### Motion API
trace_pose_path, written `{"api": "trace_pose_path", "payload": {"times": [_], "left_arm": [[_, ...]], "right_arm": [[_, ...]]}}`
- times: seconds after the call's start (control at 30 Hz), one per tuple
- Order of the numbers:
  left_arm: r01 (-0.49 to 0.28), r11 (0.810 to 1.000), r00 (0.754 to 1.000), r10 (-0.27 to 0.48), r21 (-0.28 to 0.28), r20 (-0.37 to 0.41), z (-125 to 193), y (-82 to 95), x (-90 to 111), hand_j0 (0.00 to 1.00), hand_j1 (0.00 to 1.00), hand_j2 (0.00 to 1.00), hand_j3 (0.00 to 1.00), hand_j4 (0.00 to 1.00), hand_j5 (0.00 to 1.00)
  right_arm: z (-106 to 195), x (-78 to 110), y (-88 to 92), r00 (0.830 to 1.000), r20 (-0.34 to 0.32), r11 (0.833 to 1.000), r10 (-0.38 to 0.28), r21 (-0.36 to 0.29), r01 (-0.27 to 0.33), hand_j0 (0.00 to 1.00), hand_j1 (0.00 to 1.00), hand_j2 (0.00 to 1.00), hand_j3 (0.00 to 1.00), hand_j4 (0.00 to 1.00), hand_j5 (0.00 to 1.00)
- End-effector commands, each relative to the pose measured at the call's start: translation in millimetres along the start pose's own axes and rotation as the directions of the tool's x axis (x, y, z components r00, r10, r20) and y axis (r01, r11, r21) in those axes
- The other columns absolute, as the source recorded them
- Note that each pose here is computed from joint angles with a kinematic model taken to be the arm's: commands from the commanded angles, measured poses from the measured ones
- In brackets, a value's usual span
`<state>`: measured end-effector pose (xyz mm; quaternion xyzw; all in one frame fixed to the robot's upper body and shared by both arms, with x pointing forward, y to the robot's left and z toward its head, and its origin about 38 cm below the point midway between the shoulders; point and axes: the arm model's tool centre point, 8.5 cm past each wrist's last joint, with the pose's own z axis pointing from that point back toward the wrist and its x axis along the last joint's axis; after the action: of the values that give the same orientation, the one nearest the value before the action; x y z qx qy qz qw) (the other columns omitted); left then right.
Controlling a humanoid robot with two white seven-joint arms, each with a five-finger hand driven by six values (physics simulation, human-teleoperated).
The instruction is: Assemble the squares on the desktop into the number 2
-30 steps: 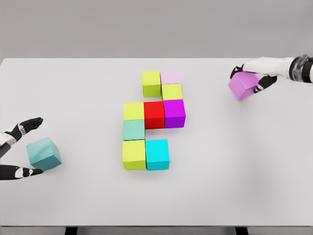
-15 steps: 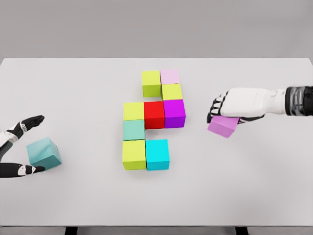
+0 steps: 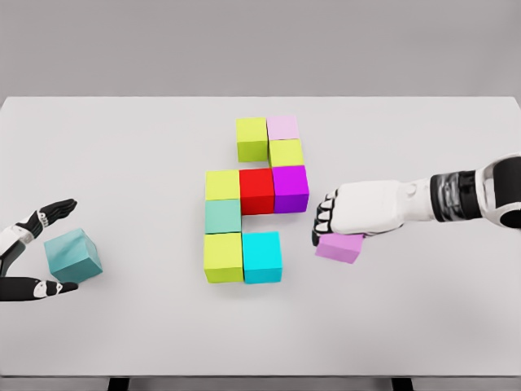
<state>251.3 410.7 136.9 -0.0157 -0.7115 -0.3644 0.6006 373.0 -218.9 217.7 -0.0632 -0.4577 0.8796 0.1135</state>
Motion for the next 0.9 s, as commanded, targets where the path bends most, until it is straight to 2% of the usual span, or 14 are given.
{"api": "trace_pose_path", "payload": {"times": [0.0,0.17,0.47,0.63,0.87], "left_arm": [[-0.005,1.000,1.000,0.005,0.006,-0.011,2,0.9,-3,1.00,1.00,1.00,1.00,1.00,1.00],[-0.018,1.000,1.000,0.018,0.025,0.002,-2,-1.3,-6,1.00,1.00,1.00,1.00,1.00,1.00],[-0.035,0.999,0.999,0.035,0.011,-0.016,-1,-9.0,-12,1.00,1.00,1.00,1.00,1.00,1.00],[-0.038,0.999,0.996,0.039,0.020,-0.076,0,-5.9,-21,1.00,1.00,1.00,1.00,1.00,1.00],[-0.033,0.999,0.995,0.036,0.031,-0.097,-1,-0.6,-25,1.00,1.00,1.00,1.00,1.00,1.00]], "right_arm": [[-11,4.7,-0.2,1.000,0.024,1.000,0.003,-0.001,-0.003,0.59,0.59,0.59,0.59,0.59,0.59],[-19,9.6,3.8,0.999,0.043,1.000,0.008,0.015,-0.009,0.61,0.61,0.61,0.61,0.61,0.61],[-24,10.4,-3.7,0.998,0.052,1.000,0.025,0.003,-0.025,0.66,0.66,0.66,0.66,0.66,0.66],[-24,9.8,-5.6,0.998,0.051,1.000,0.029,0.000,-0.029,0.66,0.66,0.66,0.66,0.66,0.66],[-30,13.9,-5.4,0.997,0.071,1.000,0.030,0.001,-0.030,0.66,0.66,0.66,0.66,0.66,0.66]]}}
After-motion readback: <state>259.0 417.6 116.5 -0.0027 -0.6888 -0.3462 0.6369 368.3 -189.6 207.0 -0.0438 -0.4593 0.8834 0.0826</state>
